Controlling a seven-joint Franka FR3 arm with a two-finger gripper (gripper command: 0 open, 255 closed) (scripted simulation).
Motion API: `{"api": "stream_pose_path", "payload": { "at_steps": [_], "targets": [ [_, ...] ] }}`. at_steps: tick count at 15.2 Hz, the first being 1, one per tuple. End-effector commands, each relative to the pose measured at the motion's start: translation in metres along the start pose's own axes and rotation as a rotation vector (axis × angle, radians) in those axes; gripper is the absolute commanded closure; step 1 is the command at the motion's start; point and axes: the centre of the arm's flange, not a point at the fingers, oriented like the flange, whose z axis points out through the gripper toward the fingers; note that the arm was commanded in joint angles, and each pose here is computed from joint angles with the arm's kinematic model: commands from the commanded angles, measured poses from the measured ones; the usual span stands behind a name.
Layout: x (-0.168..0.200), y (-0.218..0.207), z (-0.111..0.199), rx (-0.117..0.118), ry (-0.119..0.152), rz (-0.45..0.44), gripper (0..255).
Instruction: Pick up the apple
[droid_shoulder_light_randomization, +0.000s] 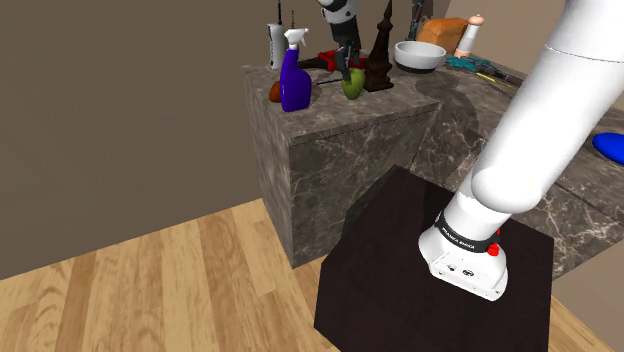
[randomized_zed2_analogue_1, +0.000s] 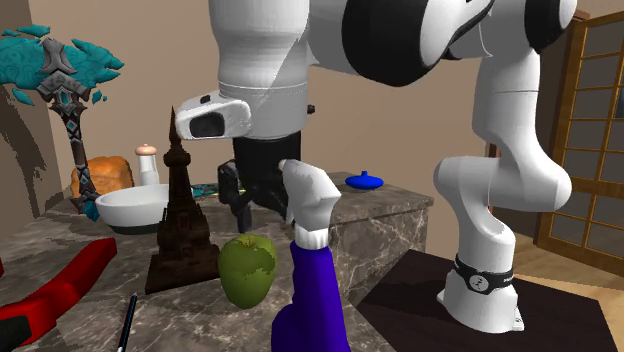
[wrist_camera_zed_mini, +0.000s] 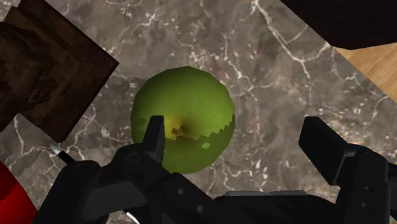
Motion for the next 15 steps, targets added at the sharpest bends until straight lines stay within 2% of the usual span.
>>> {"api": "stream_pose_path", "payload": {
  "at_steps": [1, 3, 10, 13, 14, 15],
  "targets": [
    [0.018, 0.018, 0.003, -0.017, -0.005, -0.012, 0],
    [0.037, 0.034, 0.006, -0.032, -0.009, -0.023, 0],
    [0.047, 0.028, 0.041, -0.032, -0.009, -0.023, 0],
    [0.048, 0.027, 0.044, -0.032, -0.009, -0.023, 0],
    [0.048, 0.027, 0.044, -0.032, -0.009, -0.023, 255],
    [0.048, 0.027, 0.044, -0.032, -0.009, -0.023, 255]
  ]
}}
